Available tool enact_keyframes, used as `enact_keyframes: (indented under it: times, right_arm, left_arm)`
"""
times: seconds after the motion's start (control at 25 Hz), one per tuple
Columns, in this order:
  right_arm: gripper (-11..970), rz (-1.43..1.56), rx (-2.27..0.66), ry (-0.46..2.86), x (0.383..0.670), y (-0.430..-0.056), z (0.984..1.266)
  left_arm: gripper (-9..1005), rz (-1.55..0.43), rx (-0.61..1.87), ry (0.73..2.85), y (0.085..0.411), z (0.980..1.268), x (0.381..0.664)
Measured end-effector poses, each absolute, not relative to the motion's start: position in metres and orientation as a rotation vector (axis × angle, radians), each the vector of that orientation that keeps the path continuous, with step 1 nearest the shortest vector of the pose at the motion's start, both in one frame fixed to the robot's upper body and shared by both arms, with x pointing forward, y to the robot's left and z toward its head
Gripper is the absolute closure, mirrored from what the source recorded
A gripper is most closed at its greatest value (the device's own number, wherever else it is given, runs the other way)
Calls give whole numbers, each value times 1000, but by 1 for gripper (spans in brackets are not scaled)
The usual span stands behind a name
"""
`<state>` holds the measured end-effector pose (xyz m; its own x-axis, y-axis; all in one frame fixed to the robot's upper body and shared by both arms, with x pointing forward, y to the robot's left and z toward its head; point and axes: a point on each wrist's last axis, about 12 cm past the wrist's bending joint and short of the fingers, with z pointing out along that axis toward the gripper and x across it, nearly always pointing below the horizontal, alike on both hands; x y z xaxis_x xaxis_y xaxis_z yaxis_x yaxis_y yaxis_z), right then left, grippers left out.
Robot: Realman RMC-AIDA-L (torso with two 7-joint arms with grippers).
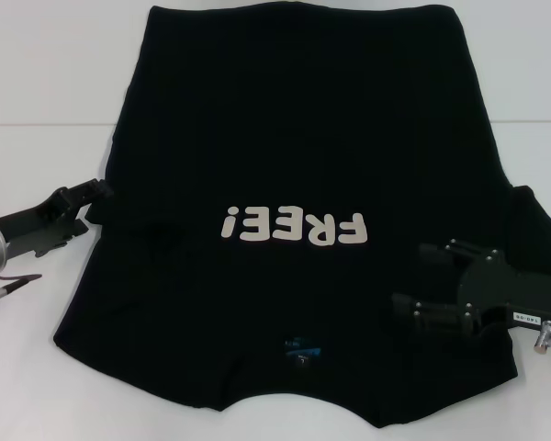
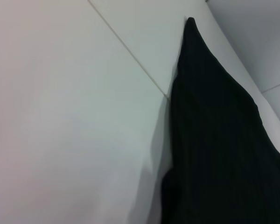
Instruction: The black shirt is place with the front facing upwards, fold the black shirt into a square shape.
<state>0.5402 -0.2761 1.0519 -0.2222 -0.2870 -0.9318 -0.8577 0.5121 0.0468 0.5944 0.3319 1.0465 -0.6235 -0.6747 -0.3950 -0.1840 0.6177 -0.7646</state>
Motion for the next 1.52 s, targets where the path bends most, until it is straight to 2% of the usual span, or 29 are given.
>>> enact_keyframes:
  times: [1.08,1.36,1.52]
  right_arm:
    - [108,721,-965,1763,540,-276,1052]
    - [110,720,-965,1763,541,-276,1052]
    - [111,720,-964,1764,540,-276,1052]
  left_arm:
    - [164,-890,-679,2136,315,1047,605]
    - [164,-1071,-675,2053,298,1062,614]
    - [163,-1212,-602,2018,272,1079,626]
